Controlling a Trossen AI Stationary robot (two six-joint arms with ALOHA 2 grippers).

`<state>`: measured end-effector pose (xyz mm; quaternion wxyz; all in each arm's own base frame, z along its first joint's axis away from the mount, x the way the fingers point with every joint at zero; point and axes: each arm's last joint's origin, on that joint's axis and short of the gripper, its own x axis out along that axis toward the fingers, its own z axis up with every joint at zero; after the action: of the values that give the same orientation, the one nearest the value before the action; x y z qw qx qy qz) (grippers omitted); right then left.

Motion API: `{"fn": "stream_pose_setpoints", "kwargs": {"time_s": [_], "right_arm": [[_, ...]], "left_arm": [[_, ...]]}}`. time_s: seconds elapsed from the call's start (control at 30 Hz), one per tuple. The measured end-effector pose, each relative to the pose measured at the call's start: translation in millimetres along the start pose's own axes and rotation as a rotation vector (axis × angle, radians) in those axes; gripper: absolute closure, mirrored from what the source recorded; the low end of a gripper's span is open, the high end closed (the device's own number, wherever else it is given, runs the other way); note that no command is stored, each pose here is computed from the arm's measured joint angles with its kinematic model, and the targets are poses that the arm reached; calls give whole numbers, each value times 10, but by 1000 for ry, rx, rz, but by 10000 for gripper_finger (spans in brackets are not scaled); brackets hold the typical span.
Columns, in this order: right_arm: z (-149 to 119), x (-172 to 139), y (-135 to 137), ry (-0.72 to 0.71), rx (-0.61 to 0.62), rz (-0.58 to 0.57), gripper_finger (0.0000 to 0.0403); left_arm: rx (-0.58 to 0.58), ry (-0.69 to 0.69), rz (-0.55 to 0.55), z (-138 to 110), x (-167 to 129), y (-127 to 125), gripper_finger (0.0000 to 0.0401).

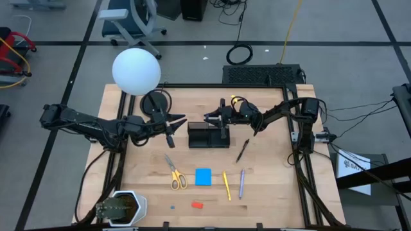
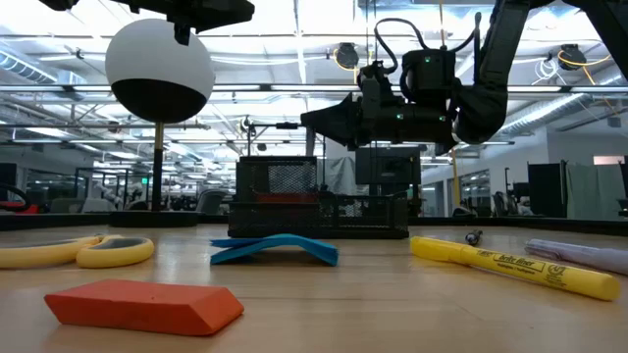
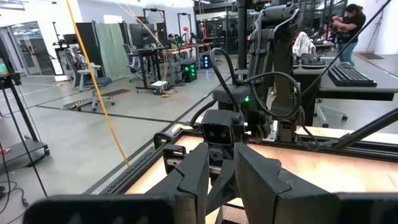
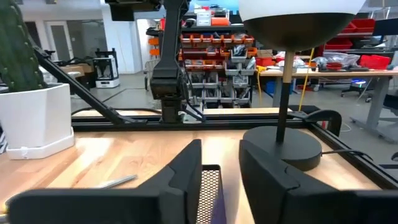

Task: Pick and place office supplies into organizer
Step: Put the violet marker pen into the desk organizer, then put the black pen into the desk organizer

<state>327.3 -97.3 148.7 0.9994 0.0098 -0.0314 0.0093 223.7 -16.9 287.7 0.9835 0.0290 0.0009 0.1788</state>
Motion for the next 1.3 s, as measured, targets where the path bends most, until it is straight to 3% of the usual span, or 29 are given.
{"fn": "stream_pose_setpoints", "kwargs": {"time_s": [0.17, 0.43, 0.77, 1.3], "right_arm": [[0, 0, 0, 0, 0, 0, 281], [15, -1, 1, -4, -35, 1, 291], [284, -31, 42, -53, -52, 15, 296], [886, -404, 194, 193, -220, 34, 298]], "left_arm": [[0, 0, 0, 0, 0, 0, 318], [1, 0, 0, 0, 0, 0, 318], [2, 1, 0, -2, 0, 0, 318], [9, 8, -1, -8, 0, -1, 318]]}}
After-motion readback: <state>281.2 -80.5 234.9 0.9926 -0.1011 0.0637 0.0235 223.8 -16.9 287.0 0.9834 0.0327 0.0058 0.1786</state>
